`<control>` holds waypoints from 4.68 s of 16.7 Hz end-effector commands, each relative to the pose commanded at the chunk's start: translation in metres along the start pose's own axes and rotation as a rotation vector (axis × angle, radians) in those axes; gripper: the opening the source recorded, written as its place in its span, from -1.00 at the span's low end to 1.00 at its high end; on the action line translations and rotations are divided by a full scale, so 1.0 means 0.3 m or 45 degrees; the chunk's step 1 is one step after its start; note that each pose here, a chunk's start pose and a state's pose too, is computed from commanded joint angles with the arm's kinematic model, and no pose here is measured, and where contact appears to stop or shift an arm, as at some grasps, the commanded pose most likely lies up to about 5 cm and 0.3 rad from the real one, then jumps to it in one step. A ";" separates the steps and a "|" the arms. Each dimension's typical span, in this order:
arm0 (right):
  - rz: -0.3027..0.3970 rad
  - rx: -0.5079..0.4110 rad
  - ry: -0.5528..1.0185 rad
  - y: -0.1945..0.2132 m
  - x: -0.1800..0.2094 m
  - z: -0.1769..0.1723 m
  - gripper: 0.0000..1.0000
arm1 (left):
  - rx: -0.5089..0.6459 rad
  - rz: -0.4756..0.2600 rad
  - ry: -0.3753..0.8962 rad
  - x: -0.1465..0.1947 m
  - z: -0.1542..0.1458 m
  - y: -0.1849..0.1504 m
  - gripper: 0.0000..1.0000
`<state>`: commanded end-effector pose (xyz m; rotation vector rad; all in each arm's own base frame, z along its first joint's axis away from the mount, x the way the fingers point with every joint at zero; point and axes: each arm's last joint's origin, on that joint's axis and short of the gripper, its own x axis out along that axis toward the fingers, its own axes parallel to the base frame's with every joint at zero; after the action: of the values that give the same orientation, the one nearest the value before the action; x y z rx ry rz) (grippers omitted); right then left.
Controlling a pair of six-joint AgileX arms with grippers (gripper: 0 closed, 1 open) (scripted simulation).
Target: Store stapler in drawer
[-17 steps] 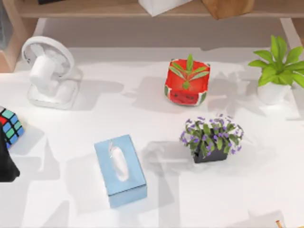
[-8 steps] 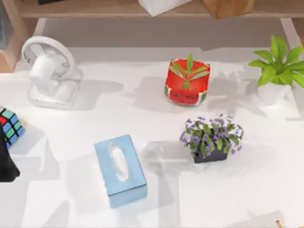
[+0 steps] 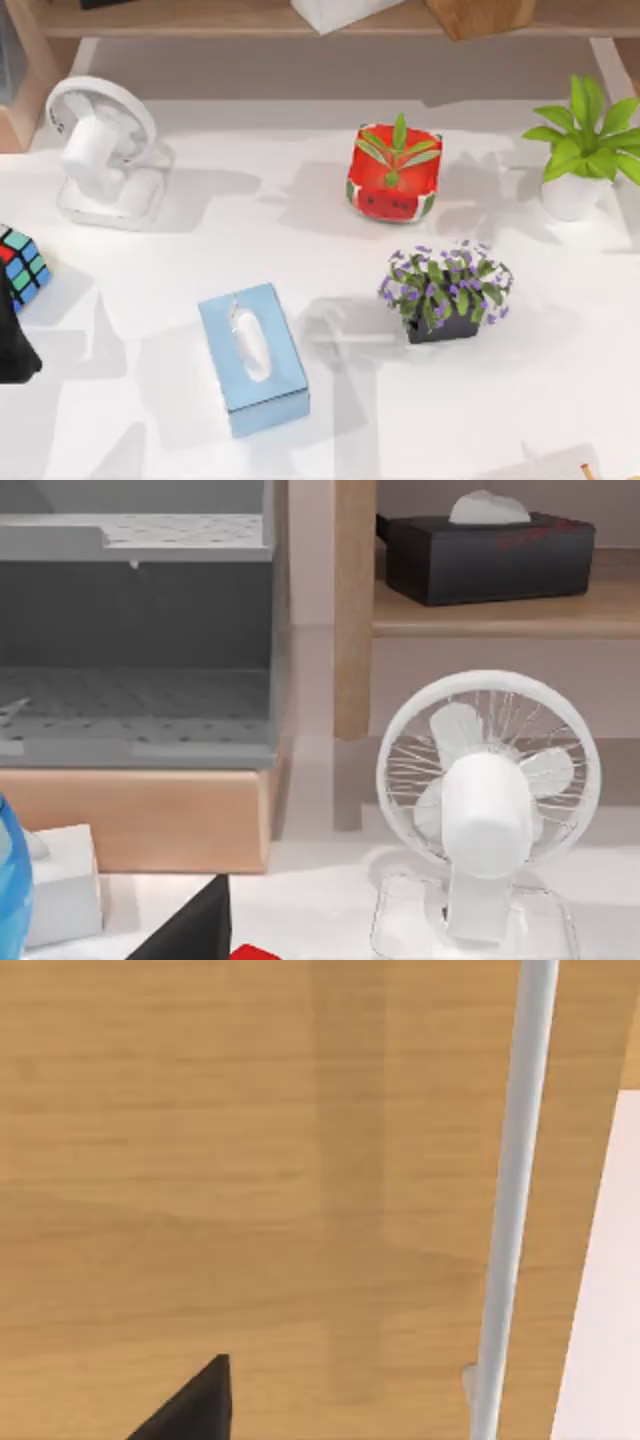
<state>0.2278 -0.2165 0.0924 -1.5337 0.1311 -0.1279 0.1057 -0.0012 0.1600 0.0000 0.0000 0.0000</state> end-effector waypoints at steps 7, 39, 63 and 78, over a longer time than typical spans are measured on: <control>-0.003 -0.042 -0.198 0.015 -0.030 0.123 1.00 | 0.000 0.000 0.000 0.000 0.000 0.000 1.00; -0.003 -0.042 -0.198 0.015 0.052 0.135 -1.00 | 0.000 0.000 0.000 0.000 0.000 0.000 1.00; 0.010 -0.036 -0.183 0.025 0.392 0.175 -1.00 | 0.000 0.000 0.000 0.000 0.000 0.000 1.00; 0.006 -0.035 -0.182 0.020 0.579 0.199 -1.00 | 0.000 0.000 0.000 0.000 0.000 0.000 1.00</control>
<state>0.4090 -0.1860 0.0875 -1.5648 0.0228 -0.0125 0.1057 -0.0012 0.1600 0.0000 0.0000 0.0000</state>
